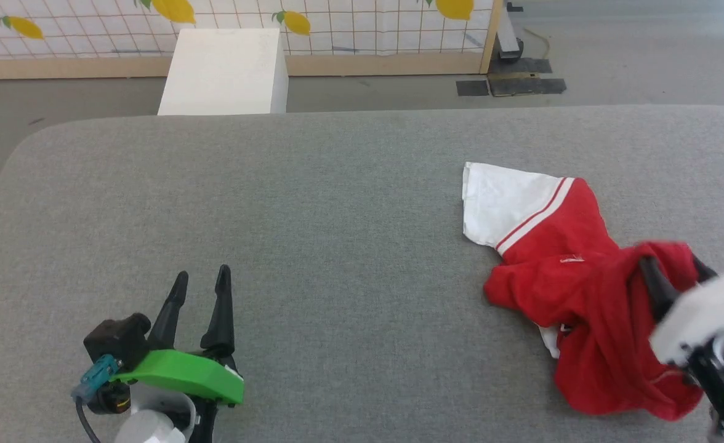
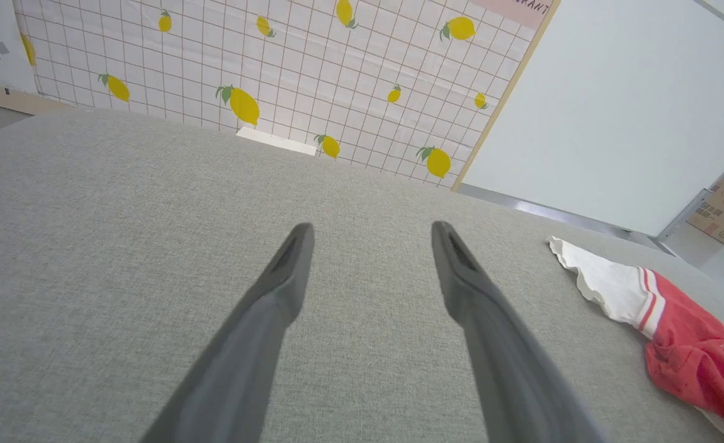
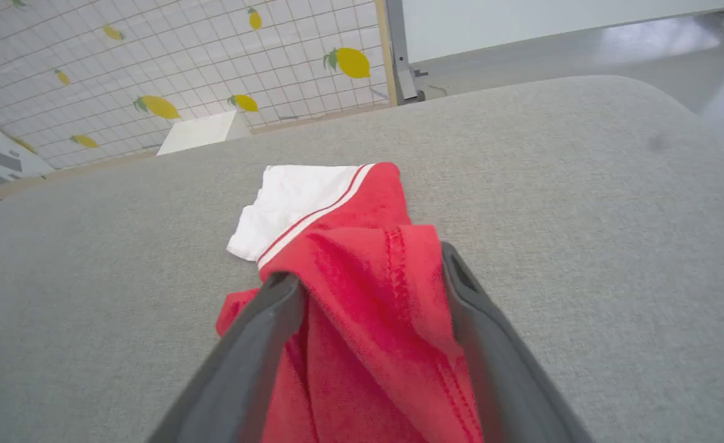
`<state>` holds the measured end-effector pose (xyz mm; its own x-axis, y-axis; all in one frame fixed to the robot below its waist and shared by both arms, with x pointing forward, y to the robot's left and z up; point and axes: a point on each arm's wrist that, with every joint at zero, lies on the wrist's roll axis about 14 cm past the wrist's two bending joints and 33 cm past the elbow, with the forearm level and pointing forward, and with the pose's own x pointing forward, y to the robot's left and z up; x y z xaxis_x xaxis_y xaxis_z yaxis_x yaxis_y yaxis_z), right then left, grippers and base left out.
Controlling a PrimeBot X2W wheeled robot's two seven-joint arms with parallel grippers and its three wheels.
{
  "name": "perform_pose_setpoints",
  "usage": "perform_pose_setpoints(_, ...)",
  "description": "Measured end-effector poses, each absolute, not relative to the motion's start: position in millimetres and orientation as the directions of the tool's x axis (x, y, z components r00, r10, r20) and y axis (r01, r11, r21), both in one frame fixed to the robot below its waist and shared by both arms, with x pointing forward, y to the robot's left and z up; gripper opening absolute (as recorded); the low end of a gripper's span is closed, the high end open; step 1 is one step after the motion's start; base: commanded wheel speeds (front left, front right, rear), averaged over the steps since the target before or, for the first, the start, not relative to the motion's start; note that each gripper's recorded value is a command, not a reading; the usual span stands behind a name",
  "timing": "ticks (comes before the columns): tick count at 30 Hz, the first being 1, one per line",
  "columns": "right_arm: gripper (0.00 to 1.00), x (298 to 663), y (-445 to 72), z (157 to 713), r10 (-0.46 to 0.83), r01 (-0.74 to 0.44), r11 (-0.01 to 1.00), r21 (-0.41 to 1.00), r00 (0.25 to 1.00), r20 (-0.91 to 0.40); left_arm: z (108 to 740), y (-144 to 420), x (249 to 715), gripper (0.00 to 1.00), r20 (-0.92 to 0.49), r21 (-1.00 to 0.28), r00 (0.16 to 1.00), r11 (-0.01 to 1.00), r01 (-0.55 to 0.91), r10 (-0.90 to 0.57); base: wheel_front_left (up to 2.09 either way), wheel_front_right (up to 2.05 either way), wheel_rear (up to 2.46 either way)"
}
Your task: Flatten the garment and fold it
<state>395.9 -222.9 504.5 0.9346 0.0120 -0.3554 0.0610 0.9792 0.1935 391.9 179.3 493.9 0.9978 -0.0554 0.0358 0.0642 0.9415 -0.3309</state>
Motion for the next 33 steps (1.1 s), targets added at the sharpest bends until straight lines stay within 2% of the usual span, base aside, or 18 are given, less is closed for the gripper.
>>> perform_pose_setpoints(8, 1.0, 448.4, -132.5, 494.8, 0.209, -0.205, 0.977, 0.066, 0.834, -0.511, 488.0, 185.5, 395.0, 1.0, 0.021, -0.337, 0.999, 0.941, 0.04, -0.035, 0.0, 0.0, 0.0)
perform_pose_setpoints(14, 1.0, 467.0, -102.7, 449.9, 0.216, -0.337, 0.941, -0.031, 0.668, -0.712, 479.5, 200.1, 399.2, 1.0, -0.003, -0.343, 1.0, 0.939, -0.007, 0.006, 0.0, 0.0, 0.0)
perform_pose_setpoints(18, 1.0, 471.9, -94.8, 427.5, 0.207, -0.389, 0.919, -0.055, 0.598, -0.775, 468.3, 215.7, 395.7, 1.0, -0.038, -0.332, 0.998, 0.942, -0.054, 0.044, 0.0, 0.0, 0.0)
perform_pose_setpoints(25, 1.0, 483.0, -86.8, 402.3, 0.185, -0.436, 0.895, -0.099, 0.563, -0.806, 456.2, 221.0, 396.9, 1.0, -0.069, -0.328, 0.996, 0.941, -0.079, 0.06, 0.0, 0.0, 0.0)
perform_pose_setpoints(30, 1.0, 473.8, -71.0, 377.2, 0.196, -0.485, 0.87, -0.086, 0.502, -0.843, 454.0, 221.8, 401.8, 1.0, -0.073, -0.326, 0.996, 0.942, -0.08, 0.06, 0.0, 0.0, 0.0)
perform_pose_setpoints(33, 1.0, 476.4, -68.3, 373.6, 0.203, -0.487, 0.87, -0.078, 0.498, -0.843, 449.9, 223.5, 400.6, 1.0, -0.085, -0.329, 0.994, 0.94, -0.089, 0.065, 0.0, 0.0, 0.0)
